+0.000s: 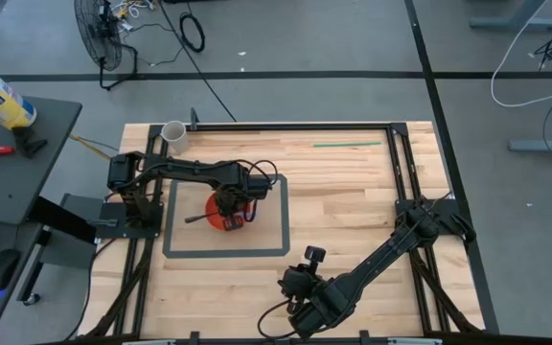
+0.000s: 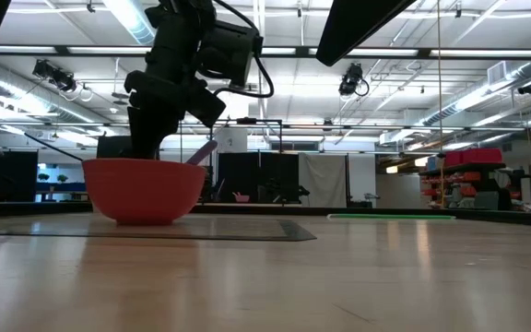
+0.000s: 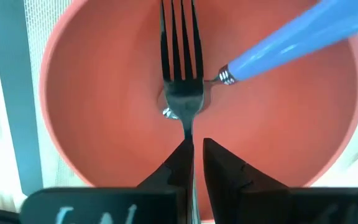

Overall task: Pick & Place Utensil
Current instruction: Put the gray cup on the transparent mat to the top left of the orange bowl

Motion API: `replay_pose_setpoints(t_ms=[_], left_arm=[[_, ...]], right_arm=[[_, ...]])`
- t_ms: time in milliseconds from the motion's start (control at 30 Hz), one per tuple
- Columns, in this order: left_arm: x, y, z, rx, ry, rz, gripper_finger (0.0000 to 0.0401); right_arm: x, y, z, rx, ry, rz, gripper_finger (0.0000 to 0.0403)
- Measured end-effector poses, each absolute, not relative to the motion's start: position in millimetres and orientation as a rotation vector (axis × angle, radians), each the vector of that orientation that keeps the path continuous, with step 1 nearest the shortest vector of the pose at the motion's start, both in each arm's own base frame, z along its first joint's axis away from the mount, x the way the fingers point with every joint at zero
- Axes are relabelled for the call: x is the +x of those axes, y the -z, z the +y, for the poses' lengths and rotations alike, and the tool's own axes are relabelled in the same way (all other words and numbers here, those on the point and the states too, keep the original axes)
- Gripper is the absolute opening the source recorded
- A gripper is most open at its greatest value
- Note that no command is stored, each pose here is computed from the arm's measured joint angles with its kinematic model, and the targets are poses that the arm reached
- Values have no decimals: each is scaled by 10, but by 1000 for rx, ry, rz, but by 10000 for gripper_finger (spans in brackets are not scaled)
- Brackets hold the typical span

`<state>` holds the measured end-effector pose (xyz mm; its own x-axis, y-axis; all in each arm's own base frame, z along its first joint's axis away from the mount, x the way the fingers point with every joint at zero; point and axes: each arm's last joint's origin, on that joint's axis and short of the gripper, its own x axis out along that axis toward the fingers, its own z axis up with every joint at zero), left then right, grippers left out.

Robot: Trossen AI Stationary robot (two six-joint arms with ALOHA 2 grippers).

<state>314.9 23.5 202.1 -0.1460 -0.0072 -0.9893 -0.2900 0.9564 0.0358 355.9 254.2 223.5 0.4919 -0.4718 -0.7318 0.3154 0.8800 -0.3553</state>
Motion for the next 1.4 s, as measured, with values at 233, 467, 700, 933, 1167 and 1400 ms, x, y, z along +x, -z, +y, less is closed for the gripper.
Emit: replay_pose_setpoints(t_ms=[233, 467, 700, 933, 1167, 1400], left_arm=[[3134, -2056, 240, -189, -232, 1698, 41], [2904, -2511, 311, -119, -302, 1559, 42], [2419, -3135, 523, -101, -537, 1297, 80], [1952, -3565, 591, -149, -707, 1033, 130], [1621, -3635, 450, -149, -743, 748, 137], [1422, -3130, 338, -220, -650, 633, 138]], right_arm=[[3559, -2235, 2543, -183, 480, 942, 29], [3559, -2235, 2542, -185, 480, 943, 29], [3552, -2234, 2535, -203, 486, 944, 29], [3528, -2179, 2391, -203, 613, 943, 33], [3696, -2186, 2044, -182, 733, 949, 95], [3737, -2429, 1477, -335, 818, 1059, 191]])
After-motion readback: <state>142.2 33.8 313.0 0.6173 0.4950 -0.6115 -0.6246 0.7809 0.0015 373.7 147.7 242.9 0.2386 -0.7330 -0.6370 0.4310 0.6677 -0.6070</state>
